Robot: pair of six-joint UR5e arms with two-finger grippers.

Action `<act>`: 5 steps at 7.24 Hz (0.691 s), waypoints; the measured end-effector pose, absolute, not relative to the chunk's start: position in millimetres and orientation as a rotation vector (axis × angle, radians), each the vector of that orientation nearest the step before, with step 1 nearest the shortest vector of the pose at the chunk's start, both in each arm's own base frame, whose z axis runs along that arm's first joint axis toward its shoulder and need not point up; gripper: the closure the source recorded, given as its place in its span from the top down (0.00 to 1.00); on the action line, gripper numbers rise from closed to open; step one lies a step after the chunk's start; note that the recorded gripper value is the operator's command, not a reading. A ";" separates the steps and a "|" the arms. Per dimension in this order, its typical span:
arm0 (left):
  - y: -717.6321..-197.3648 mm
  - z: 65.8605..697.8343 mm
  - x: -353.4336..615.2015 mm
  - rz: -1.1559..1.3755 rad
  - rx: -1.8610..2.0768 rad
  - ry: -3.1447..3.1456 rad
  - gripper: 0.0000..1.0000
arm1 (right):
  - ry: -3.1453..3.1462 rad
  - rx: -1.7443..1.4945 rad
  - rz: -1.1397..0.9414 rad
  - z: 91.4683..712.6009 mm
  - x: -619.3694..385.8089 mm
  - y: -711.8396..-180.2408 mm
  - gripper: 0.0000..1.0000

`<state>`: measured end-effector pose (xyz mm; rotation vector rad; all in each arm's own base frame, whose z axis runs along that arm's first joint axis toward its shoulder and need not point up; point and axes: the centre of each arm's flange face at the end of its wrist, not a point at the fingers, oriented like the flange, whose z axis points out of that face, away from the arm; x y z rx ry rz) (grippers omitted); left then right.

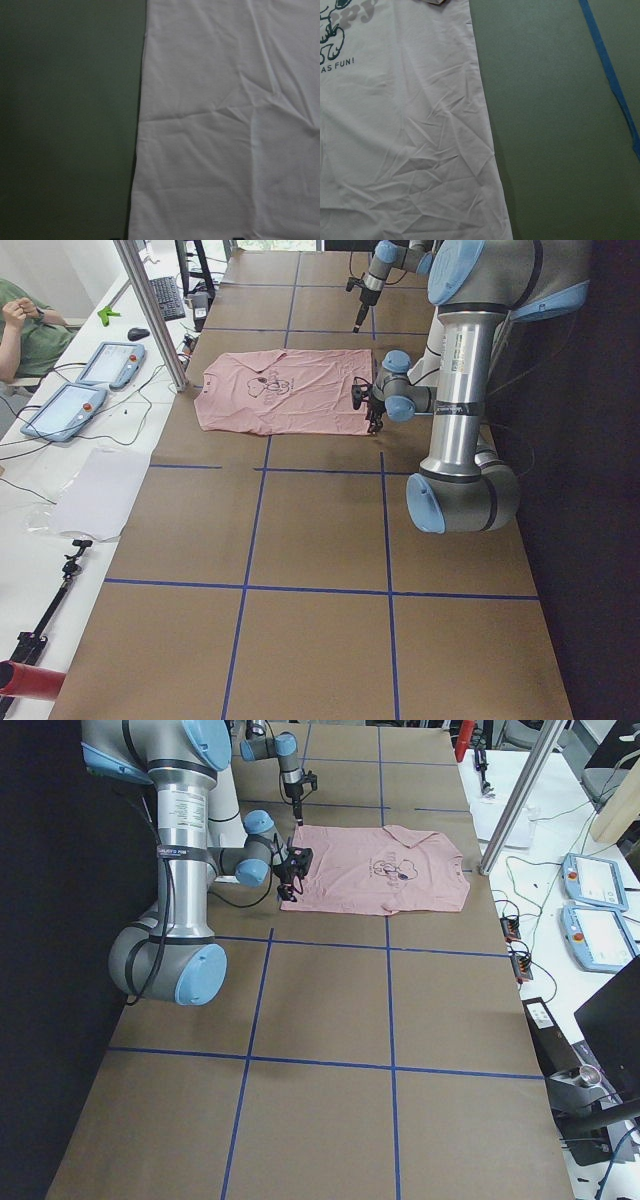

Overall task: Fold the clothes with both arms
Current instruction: 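Lower both grippers to the shirt's hem nearest the robot, then grasp the hem corners nearest the robot with both grippers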

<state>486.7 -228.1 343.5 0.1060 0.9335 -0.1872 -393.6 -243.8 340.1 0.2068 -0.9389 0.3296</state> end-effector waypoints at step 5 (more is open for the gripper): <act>-222.5 350.3 493.8 -0.201 0.085 0.919 0.07 | -0.937 0.208 0.332 341.1 -393.0 -244.0 0.99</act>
